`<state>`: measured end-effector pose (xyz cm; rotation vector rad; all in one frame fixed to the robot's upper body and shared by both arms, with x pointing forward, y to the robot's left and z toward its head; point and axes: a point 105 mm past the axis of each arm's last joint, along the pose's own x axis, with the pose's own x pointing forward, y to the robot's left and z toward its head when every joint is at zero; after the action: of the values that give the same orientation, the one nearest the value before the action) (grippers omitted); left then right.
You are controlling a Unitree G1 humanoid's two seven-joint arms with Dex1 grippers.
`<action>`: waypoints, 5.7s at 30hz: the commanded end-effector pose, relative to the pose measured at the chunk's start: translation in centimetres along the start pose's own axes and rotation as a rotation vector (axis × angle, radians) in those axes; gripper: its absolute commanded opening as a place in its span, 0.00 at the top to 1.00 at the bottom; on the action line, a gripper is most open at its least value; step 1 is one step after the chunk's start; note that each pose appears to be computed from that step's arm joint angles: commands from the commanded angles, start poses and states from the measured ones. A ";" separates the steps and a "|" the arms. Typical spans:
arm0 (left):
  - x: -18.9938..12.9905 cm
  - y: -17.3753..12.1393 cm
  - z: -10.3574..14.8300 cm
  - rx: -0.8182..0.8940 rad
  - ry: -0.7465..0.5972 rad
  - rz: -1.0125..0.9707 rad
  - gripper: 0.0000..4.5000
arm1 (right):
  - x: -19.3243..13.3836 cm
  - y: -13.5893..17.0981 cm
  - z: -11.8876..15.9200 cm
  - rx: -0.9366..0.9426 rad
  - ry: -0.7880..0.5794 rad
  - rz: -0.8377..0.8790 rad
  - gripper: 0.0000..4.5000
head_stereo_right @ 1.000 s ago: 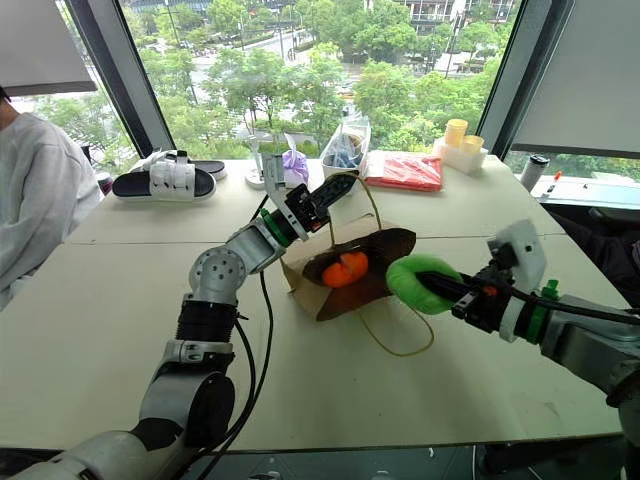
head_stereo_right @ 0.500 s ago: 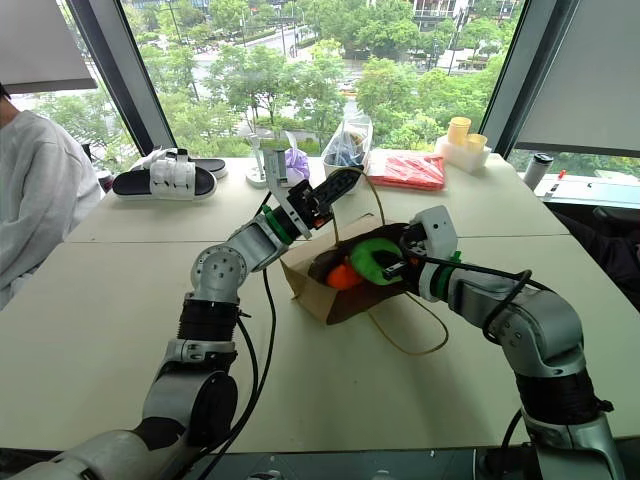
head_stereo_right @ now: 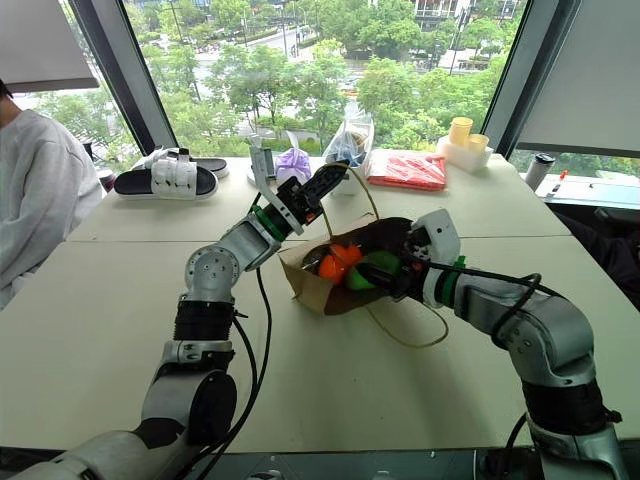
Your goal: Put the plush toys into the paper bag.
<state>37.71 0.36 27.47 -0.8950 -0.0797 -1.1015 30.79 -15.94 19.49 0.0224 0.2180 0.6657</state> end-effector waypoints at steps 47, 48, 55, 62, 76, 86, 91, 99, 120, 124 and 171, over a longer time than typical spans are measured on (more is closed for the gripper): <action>1.1 -2.9 2.6 -0.082 -0.090 -0.097 1.00 | -8.7 3.4 3.9 0.583 -0.571 0.241 0.98; 1.0 -2.7 3.3 -0.095 -0.124 -0.083 1.00 | -8.7 3.4 4.8 0.577 -0.594 0.254 0.98; 0.6 2.0 1.3 -0.022 -0.017 0.141 1.00 | -6.9 2.2 5.5 0.620 -0.592 0.279 0.98; -0.2 3.9 0.9 -0.039 -0.011 0.226 1.00 | -5.3 1.1 5.2 0.650 -0.572 0.258 0.98; -3.7 2.1 2.5 0.025 0.058 0.091 0.05 | -5.1 3.3 3.9 0.557 -0.476 0.299 0.04; -10.7 4.0 4.7 0.170 0.154 0.182 0.05 | -7.6 3.3 1.6 0.590 -0.493 0.270 0.04; -12.5 3.9 4.3 0.179 0.193 0.197 0.05 | -7.7 4.1 1.9 0.579 -0.494 0.299 0.04; -13.1 3.9 2.2 0.139 0.204 0.212 0.05 | -7.9 4.6 2.4 0.606 -0.464 0.322 0.04; -12.1 3.6 0.8 0.096 0.175 0.191 0.05 | -7.5 2.6 2.2 0.614 -0.530 0.186 0.04; -12.8 3.3 0.6 0.139 0.218 0.188 0.05 | -7.8 5.4 0.1 0.589 -0.367 0.270 0.04; -14.0 1.7 -3.1 0.612 0.593 -0.031 0.03 | 1.9 6.5 -3.5 0.412 -0.126 0.325 0.99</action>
<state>30.95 9.63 16.77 -0.0439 0.1175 -1.2211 27.60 -10.21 15.64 0.5047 0.2549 0.9030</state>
